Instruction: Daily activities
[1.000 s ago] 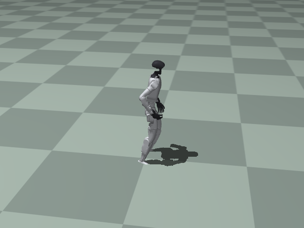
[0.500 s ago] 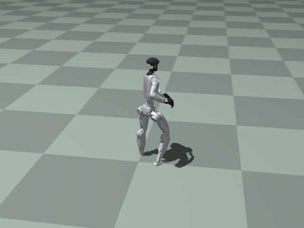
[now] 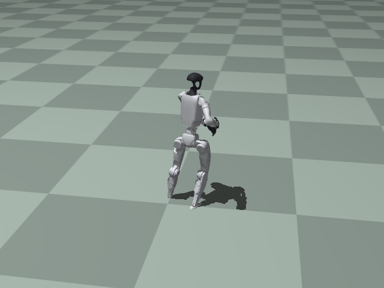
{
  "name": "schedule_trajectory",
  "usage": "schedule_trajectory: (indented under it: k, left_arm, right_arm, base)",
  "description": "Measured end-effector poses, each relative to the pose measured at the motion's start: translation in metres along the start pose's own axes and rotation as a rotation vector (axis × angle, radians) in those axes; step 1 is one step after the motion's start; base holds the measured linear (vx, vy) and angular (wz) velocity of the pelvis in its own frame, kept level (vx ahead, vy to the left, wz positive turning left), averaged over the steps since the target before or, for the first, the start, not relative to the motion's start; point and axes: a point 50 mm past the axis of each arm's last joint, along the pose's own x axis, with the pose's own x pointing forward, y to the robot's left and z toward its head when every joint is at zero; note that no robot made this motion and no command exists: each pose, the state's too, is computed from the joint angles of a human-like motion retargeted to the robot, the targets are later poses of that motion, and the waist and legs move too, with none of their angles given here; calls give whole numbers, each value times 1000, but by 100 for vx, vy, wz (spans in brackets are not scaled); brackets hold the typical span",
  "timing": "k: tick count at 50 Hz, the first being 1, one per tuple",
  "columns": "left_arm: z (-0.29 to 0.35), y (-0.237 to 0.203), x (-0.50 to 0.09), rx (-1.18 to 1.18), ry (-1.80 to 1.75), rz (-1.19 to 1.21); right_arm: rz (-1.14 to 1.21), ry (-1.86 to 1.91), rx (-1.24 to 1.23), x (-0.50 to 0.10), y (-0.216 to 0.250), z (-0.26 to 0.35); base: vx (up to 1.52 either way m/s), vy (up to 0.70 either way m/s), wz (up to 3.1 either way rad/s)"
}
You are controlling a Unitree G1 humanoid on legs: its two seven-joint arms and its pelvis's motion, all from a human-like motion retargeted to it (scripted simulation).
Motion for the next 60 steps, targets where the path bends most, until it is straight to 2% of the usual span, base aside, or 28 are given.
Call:
schedule_trajectory:
  k: [21,41,60]
  left_arm:
    - [7,-2,8,41,-4,-50]
    - [22,-11,10,12,-63,-153]
    - [26,-20,15,290,17,-340]
  right_arm:
    - [-8,34,-82,-1,-4,-9]
    - [20,160,55,-21,4,-30]
    - [152,212,82,-30,16,-35]
  base:
    - [0,0,1]
    - [0,0,0]
    - [2,0,14]
